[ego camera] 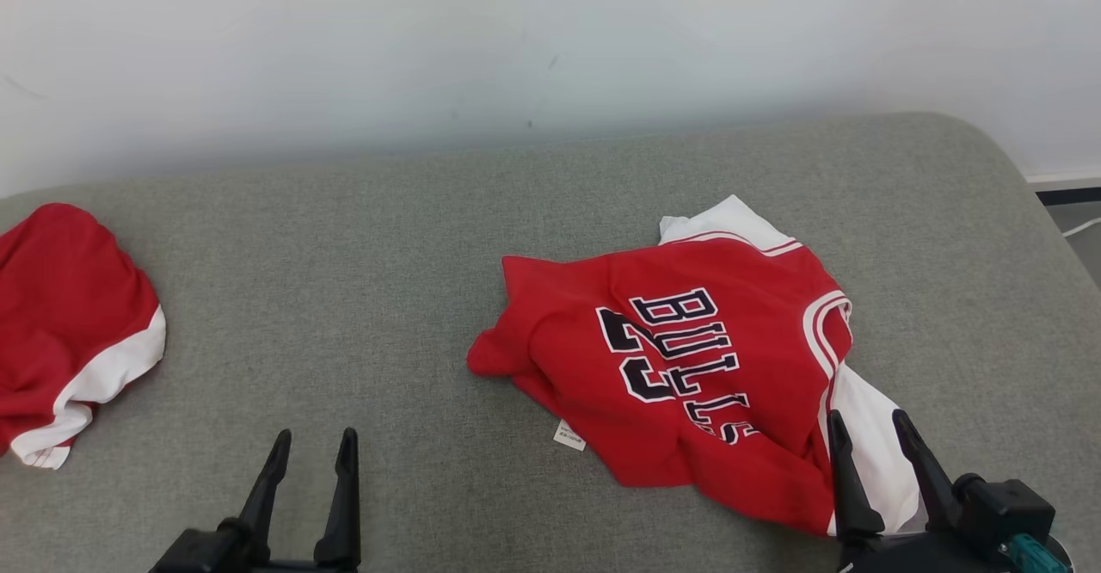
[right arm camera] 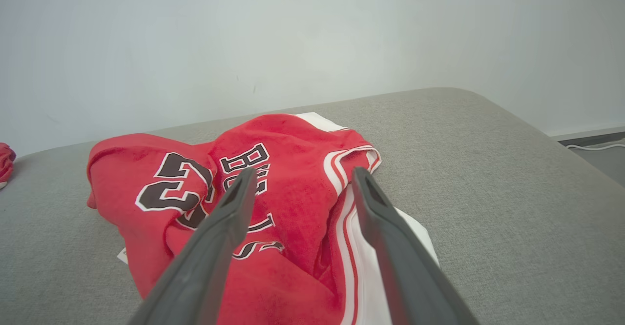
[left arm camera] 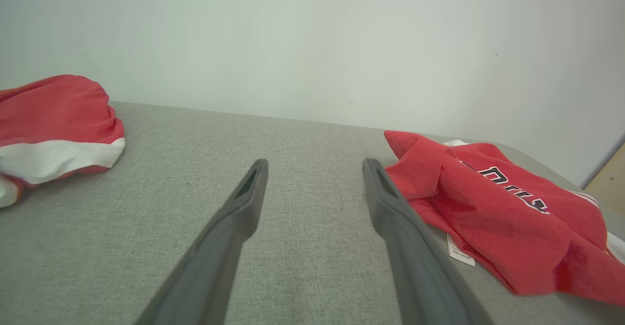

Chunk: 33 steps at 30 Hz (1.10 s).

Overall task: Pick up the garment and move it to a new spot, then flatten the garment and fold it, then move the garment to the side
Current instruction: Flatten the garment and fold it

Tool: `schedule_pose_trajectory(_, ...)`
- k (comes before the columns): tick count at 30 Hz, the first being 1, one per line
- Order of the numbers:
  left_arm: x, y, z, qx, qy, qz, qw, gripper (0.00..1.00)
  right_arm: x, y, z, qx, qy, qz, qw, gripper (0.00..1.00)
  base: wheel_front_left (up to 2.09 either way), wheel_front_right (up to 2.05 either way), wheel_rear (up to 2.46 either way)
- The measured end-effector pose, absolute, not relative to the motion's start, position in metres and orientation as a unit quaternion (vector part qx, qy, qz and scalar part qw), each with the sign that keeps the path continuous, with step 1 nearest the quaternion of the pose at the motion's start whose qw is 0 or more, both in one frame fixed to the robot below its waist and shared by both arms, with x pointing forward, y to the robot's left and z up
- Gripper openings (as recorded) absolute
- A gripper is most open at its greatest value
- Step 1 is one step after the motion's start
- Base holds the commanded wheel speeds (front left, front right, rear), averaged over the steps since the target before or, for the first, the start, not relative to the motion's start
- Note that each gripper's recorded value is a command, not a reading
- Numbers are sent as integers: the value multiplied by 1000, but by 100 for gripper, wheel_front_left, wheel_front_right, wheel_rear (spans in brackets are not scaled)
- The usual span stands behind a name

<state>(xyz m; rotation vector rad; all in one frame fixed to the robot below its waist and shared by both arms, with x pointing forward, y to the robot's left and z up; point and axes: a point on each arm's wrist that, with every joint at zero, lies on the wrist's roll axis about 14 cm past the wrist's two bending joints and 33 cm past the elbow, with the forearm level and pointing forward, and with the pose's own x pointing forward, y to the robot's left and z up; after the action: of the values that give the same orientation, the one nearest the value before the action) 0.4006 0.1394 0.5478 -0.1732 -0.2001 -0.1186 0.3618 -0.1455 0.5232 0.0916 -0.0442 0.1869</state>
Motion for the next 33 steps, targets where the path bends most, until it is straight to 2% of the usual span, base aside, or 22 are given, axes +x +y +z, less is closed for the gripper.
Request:
schedule_pose_trajectory(11,434,85,526,-66,-57,-158,984,100,370,-141,523,53,-29,97,993,100,0,0,0)
schedule_pose_trajectory(17,455,58,512,-56,-30,-198,978,100,371,-152,517,57,-25,77,995,100,0,0,0)
schedule_pose_trajectory(33,489,17,461,-31,45,-255,965,100,365,-182,494,62,0,25,998,100,0,0,0)
